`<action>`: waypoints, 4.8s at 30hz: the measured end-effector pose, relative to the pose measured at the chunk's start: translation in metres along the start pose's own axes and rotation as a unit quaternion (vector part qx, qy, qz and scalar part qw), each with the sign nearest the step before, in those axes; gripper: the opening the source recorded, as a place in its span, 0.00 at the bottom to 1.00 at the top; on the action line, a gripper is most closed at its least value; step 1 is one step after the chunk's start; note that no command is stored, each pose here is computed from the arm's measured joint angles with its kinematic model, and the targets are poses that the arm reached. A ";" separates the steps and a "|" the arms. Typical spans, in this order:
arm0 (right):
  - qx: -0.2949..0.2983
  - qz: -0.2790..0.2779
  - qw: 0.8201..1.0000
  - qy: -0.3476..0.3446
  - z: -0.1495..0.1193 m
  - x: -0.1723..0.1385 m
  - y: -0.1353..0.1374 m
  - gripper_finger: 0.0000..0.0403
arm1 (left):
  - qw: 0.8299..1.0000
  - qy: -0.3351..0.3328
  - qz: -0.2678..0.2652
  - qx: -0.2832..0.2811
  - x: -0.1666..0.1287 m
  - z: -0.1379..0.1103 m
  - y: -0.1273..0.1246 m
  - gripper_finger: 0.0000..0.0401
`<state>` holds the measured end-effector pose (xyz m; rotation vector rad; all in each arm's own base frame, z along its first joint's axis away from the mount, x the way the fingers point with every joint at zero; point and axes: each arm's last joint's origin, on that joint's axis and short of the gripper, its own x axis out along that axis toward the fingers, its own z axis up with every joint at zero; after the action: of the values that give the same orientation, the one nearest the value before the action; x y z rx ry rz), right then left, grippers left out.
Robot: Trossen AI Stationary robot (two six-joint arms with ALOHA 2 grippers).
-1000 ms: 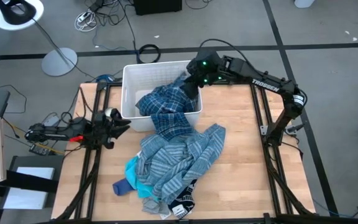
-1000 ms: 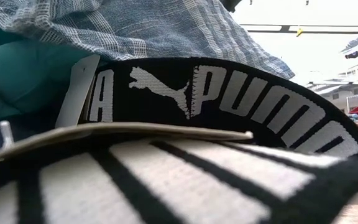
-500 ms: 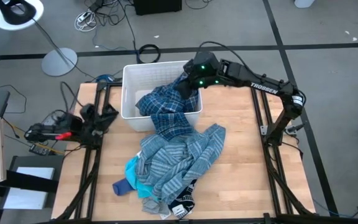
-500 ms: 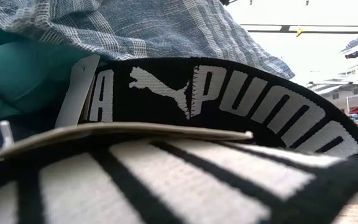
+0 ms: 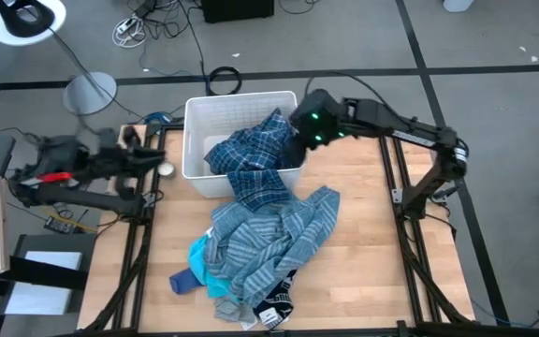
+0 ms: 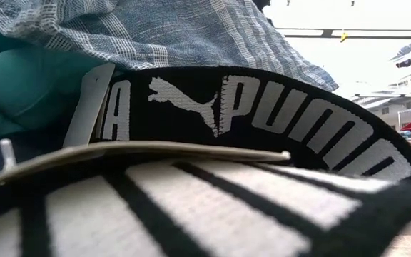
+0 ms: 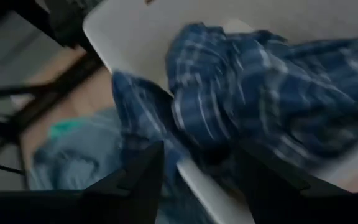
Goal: Sort clothes
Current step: Move the bin to the center of the table
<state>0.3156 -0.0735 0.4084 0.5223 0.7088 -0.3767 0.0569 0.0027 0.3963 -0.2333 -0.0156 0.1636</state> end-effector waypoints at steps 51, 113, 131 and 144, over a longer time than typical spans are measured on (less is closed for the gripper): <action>-0.099 -0.018 0.982 -0.162 -0.102 0.130 0.059 0.01 | 0.926 0.314 0.168 -0.122 0.069 -0.110 -0.138 0.13; 0.026 -0.165 0.986 0.005 -0.013 0.071 -0.047 0.00 | 0.934 0.257 0.187 -0.163 0.037 -0.152 -0.071 0.13; 0.044 -0.291 0.955 0.046 -0.035 0.013 -0.058 0.00 | 0.932 0.257 0.205 -0.151 0.035 -0.153 -0.066 0.13; 0.064 -0.247 0.966 -0.034 -0.041 -0.049 -0.047 0.00 | 0.897 0.264 0.331 -0.125 0.028 -0.154 -0.037 0.13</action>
<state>0.2374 -0.0808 0.4011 0.4478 0.7486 -0.9090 0.0961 -0.0630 0.2545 -0.5316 0.5953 0.7770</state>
